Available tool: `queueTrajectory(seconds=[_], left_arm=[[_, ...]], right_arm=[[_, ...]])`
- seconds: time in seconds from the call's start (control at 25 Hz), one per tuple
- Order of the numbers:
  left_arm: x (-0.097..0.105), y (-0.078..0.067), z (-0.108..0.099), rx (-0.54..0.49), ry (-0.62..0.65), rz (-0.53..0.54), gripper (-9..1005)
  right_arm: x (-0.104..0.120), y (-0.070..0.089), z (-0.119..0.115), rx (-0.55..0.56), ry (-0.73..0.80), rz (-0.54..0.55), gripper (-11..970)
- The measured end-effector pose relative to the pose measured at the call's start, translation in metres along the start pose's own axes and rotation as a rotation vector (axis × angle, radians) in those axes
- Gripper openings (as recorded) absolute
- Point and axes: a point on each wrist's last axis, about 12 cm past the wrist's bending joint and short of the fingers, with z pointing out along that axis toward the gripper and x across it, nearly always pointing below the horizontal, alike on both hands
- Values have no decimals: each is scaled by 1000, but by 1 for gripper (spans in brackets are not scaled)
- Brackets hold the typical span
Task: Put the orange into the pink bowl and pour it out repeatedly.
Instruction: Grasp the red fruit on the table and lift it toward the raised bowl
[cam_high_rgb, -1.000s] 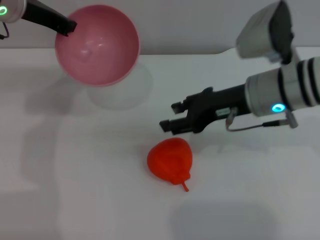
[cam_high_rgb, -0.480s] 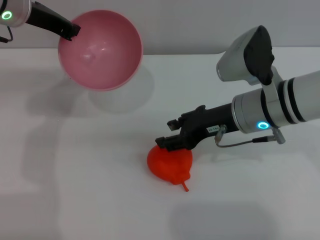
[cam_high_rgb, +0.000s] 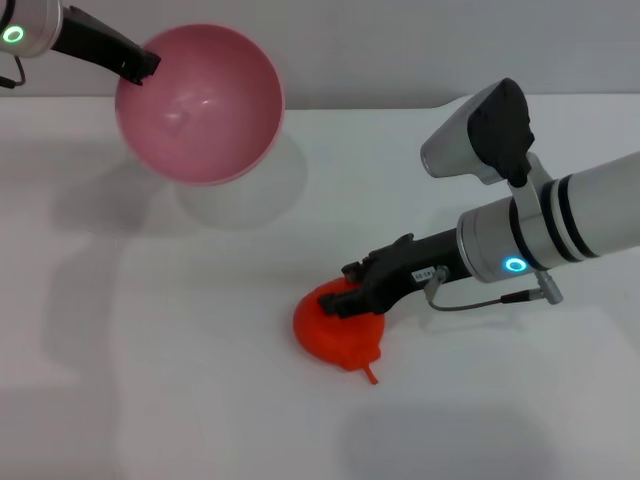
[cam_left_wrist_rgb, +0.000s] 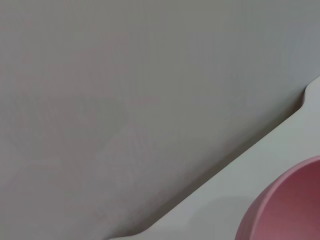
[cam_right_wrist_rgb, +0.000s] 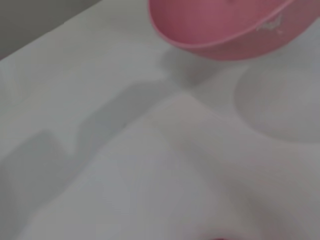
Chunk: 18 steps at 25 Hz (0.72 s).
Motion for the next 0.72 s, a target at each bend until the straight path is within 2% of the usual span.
queueTrajectory(seconds=[0.72], left_arm=[[7,1,1,-4,7,-10,36]], right_arm=[[3,2,10,-9,73,94,584]])
